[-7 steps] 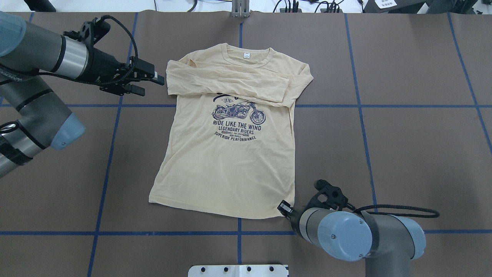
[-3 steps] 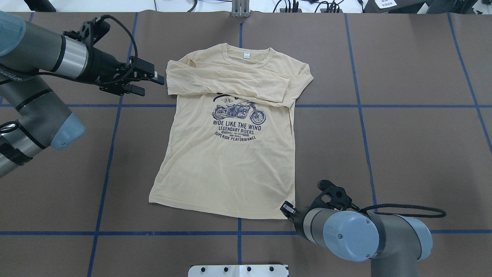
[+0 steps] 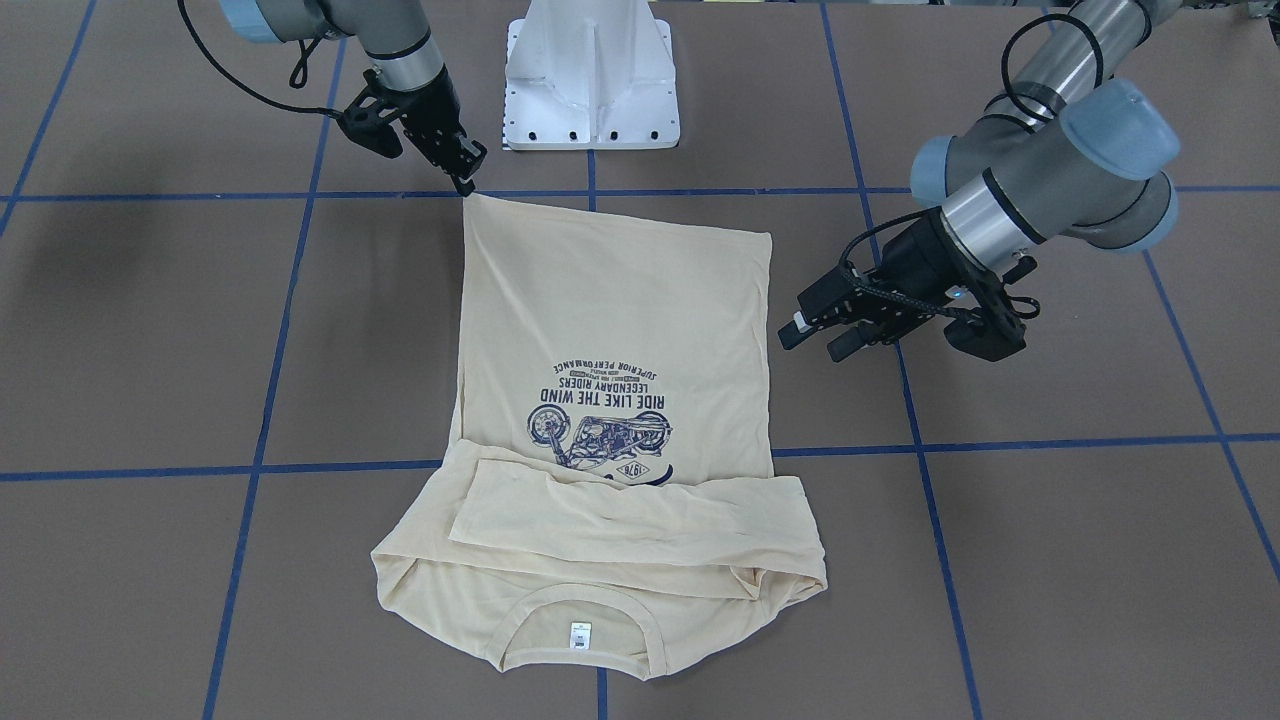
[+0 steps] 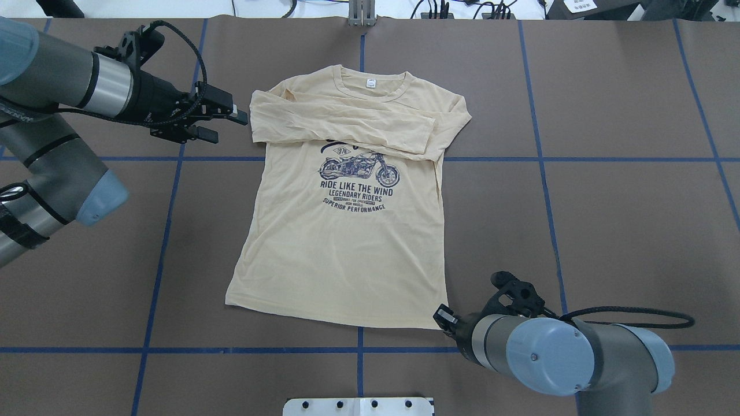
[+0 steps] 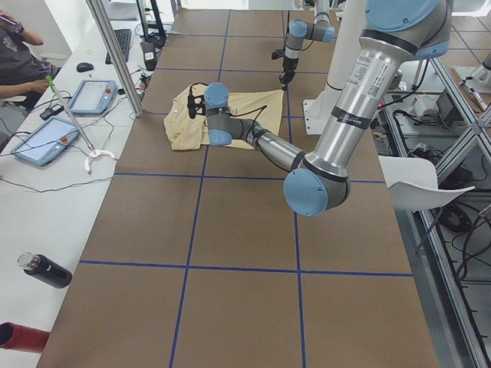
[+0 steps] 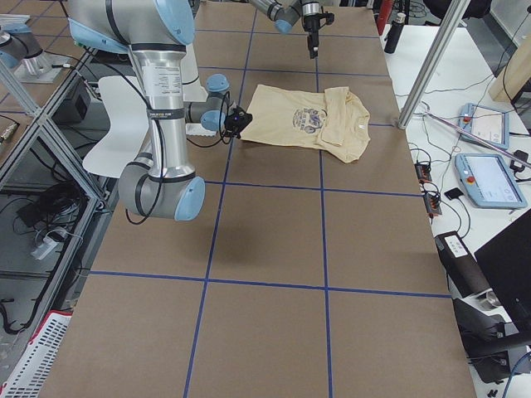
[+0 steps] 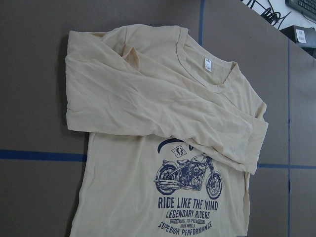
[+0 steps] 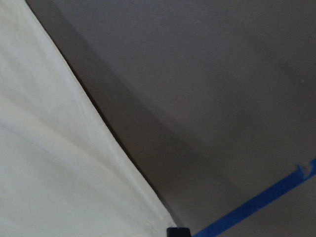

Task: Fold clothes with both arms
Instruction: 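Move the left gripper down to the hem corner nearest it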

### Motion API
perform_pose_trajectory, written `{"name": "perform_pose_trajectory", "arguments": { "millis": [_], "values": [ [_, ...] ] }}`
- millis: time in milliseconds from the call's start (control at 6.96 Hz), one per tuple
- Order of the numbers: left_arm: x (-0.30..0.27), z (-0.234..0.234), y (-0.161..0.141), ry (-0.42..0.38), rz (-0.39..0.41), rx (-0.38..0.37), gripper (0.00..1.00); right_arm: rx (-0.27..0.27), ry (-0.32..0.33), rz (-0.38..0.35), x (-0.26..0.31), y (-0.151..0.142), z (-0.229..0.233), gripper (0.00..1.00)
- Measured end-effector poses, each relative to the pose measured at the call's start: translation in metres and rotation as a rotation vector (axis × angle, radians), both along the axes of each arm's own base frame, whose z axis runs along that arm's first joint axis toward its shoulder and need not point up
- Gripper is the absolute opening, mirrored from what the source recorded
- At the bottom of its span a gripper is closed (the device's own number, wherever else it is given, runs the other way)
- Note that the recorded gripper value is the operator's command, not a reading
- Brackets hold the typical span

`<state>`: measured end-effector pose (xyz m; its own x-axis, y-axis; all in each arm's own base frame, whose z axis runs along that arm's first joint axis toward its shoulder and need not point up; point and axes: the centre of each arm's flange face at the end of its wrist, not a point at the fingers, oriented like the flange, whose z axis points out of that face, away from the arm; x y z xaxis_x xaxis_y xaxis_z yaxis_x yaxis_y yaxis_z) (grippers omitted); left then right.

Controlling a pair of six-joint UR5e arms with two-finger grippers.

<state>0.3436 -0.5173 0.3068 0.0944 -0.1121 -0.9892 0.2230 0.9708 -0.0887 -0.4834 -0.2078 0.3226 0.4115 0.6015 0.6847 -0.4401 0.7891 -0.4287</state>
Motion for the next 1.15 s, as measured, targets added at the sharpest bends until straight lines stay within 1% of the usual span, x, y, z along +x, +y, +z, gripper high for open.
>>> {"name": "perform_pose_trajectory", "arguments": {
  "millis": [287,575,718,862,1006,1149],
  "values": [
    [0.021,0.006,0.074,-0.005,-0.011,-0.085,0.99,-0.012,0.014,-0.023,0.019,0.01,0.01,0.0],
    [0.057,-0.019,0.151,-0.09,0.007,-0.177,0.99,-0.015,0.025,-0.033,0.034,0.016,0.016,0.0],
    [0.08,-0.026,0.184,-0.133,-0.01,-0.219,0.98,-0.016,0.03,-0.033,0.036,0.016,0.019,0.0],
    [0.1,-0.024,0.209,-0.181,-0.017,-0.244,0.92,-0.017,0.038,-0.033,0.038,0.016,0.023,0.0],
    [0.113,-0.018,0.224,-0.24,-0.024,-0.261,0.86,-0.018,0.042,-0.033,0.039,0.017,0.025,0.0],
    [0.12,-0.01,0.235,-0.293,-0.027,-0.276,0.82,-0.018,0.044,-0.033,0.04,0.017,0.026,0.0]
  ]
}}
